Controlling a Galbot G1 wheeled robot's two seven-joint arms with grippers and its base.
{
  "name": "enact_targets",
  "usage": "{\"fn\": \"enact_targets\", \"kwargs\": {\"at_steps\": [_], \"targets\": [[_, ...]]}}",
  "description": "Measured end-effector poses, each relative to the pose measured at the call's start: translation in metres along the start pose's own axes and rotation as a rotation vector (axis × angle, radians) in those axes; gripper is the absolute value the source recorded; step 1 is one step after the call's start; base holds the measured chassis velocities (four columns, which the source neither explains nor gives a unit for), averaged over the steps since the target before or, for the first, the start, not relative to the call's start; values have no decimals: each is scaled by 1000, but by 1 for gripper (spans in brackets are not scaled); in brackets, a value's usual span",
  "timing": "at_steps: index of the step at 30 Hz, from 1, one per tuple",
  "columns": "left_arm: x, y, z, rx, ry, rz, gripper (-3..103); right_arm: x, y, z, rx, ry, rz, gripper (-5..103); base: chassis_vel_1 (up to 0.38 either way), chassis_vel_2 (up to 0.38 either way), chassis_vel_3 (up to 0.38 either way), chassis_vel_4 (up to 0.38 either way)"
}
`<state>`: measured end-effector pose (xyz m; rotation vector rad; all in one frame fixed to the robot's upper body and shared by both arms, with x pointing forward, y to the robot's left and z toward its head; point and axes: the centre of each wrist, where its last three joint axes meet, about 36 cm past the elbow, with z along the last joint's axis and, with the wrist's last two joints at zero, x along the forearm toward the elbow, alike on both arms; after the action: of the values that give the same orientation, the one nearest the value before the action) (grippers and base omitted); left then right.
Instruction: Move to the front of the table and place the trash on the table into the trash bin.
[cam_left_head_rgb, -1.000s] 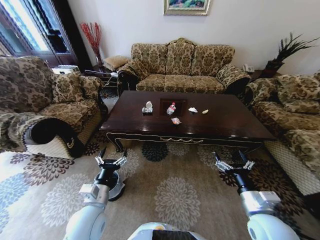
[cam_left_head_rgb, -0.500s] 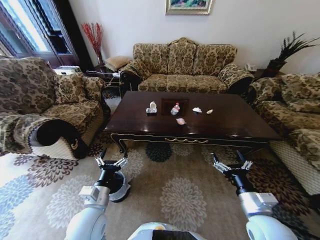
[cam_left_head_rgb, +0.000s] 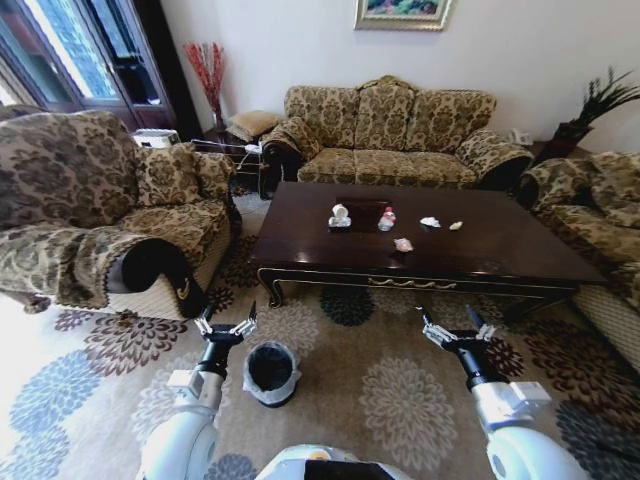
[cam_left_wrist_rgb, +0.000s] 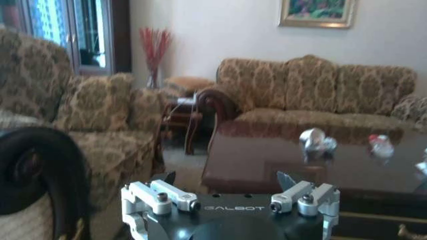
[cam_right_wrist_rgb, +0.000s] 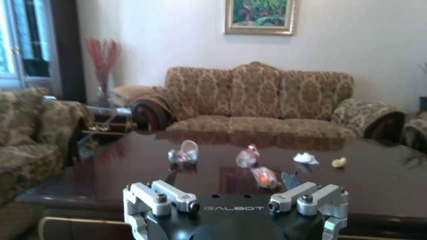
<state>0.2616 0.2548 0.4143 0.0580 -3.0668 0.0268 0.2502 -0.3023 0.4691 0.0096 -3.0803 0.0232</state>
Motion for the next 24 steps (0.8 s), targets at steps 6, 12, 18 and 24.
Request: {"fn": "enact_targets", "kwargs": {"at_steps": [6,12,18,24], "targets": [[-25,3,38,5,48,-8,100,-10,-10,17,25,1,53,100,-3,11,-2,-16],[-64,23,127,-23,197,-37,100,-15,-16,32,52,-18,67,100,-27,-26,21,15],[-67,32,180,-24,327,-64,100,-12,-18,30,59,-32,59,100,0,0,0,0],[-68,37,213,-6,411,-62,100,-11,-18,27,62,-46,57,100,0,0,0,0]]}}
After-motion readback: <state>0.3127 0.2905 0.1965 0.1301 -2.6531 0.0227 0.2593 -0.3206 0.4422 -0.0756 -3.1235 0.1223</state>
